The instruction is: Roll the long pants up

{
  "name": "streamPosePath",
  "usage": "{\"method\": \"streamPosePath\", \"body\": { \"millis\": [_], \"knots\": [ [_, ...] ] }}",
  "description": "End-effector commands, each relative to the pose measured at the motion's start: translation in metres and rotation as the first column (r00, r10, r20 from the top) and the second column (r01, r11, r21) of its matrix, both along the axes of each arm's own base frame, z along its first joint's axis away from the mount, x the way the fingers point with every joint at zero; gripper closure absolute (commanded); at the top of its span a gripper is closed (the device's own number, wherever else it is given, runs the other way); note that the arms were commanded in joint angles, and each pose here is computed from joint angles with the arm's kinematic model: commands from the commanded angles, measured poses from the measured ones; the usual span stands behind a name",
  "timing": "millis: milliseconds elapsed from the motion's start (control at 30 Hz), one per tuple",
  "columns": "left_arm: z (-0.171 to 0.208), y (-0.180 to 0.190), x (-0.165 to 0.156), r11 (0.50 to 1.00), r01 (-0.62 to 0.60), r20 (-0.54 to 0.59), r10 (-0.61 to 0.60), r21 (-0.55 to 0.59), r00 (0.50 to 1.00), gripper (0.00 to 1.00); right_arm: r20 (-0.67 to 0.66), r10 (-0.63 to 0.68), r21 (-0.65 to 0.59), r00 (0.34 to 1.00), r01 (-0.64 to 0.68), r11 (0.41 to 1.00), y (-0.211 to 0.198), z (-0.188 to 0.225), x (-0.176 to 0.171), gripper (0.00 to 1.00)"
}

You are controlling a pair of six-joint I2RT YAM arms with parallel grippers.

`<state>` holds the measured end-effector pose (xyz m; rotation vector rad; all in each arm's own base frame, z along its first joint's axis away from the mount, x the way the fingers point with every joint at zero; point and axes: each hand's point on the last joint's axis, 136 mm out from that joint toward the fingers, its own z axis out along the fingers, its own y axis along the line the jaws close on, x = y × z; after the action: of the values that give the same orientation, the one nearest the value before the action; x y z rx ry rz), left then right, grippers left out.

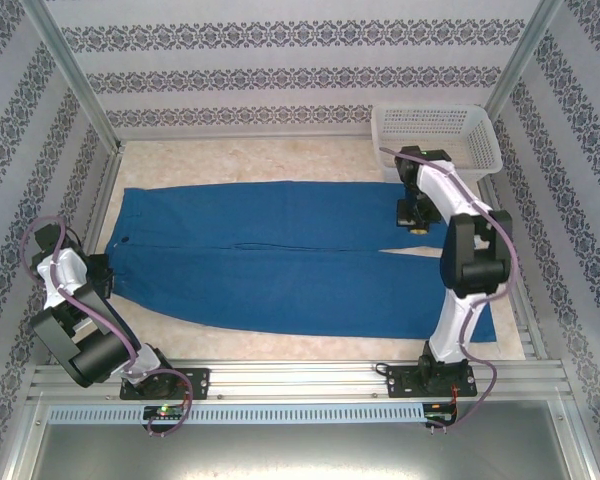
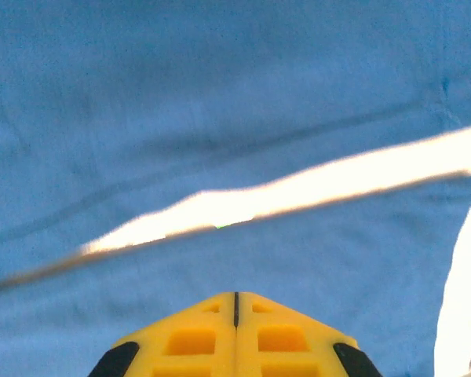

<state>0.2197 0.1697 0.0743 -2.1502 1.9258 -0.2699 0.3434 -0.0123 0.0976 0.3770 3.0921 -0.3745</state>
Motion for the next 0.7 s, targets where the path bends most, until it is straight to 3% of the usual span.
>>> {"method": "streamPosePath", "body": {
  "millis": [0, 267, 667],
  "knots": [
    [-0.002, -0.004, 0.007, 1.0, 0.005, 0.033, -0.004, -0.016, 0.999, 1.0, -0.188, 0.023, 0.025, 0.982, -0.018, 1.0, 0.007, -0.014, -0.062, 1.0],
    [-0.001, 0.0, 0.013, 1.0, 0.013, 0.04, -0.012, -0.012, 0.999, 1.0, -0.315, -0.029, 0.026, 0.949, 0.04, 0.999, 0.01, -0.05, -0.116, 1.0],
    [-0.002, -0.001, 0.009, 1.0, 0.022, 0.024, -0.022, -0.009, 0.999, 1.0, -0.375, -0.046, -0.1, 0.926, 0.009, 0.995, -0.006, -0.075, -0.112, 1.0]
  ]
}}
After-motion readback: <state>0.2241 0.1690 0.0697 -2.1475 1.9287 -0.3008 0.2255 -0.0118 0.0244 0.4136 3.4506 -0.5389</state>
